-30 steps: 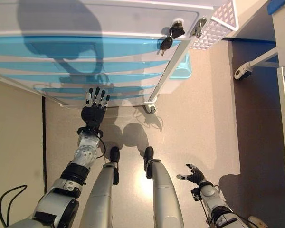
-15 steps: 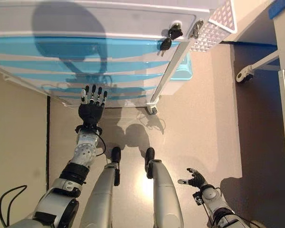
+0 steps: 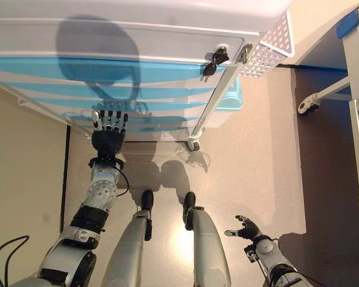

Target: Open the drawer and pick up the medicine

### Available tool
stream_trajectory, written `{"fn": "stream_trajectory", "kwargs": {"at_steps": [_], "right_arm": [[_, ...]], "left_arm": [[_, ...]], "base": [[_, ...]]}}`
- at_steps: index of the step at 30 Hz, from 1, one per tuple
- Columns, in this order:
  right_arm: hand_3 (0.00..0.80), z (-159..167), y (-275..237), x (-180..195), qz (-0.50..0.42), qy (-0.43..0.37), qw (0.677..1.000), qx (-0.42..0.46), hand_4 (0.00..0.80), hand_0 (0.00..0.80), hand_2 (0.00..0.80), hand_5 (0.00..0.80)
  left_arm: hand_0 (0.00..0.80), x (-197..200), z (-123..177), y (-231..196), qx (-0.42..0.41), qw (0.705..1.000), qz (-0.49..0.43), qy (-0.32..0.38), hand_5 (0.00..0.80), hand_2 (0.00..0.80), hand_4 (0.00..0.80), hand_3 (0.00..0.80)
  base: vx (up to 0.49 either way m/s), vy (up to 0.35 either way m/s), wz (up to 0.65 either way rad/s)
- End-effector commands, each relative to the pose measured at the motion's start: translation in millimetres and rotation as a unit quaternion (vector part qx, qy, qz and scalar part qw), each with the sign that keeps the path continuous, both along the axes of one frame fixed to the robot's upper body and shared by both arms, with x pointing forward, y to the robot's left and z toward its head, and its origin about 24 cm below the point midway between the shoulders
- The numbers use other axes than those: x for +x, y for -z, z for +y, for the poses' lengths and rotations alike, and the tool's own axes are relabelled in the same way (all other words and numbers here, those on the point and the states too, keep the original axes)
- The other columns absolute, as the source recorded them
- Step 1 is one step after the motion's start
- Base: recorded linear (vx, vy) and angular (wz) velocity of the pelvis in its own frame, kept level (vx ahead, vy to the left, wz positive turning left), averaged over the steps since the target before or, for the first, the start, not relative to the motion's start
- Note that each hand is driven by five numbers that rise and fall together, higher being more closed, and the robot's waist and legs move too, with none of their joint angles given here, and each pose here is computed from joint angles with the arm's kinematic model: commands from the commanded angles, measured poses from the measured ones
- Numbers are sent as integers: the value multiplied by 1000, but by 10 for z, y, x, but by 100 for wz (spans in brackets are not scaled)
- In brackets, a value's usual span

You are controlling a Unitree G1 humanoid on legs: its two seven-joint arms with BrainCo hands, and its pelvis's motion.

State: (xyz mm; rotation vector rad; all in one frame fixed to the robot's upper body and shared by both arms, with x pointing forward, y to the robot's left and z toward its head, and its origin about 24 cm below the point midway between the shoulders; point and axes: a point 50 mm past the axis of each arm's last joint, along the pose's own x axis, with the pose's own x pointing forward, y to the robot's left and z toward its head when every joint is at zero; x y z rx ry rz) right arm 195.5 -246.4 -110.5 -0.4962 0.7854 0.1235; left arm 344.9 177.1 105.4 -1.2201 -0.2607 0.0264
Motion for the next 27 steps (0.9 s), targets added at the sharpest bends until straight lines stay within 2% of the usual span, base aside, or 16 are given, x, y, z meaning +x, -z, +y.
{"fn": "stream_trajectory", "kwargs": {"at_steps": [1,16,27], "right_arm": [[0,-332,85,-384,62,9,997,-51,0,0,0,0],[0,-317,50,-297,50,8,997,-53,0,0,0,0],[0,-338,57,-329,59,8,997,-53,0,0,0,0]], "left_arm": [[0,-11,140,-1143,70,964,-253,-34,0,0,0,0],[0,79,42,-1150,129,965,-230,-15,0,0,0,0],[0,162,-329,-1410,153,952,-261,41,0,0,0,0]], "base": [[15,27,-4],[19,21,-8],[35,-22,-10]]}}
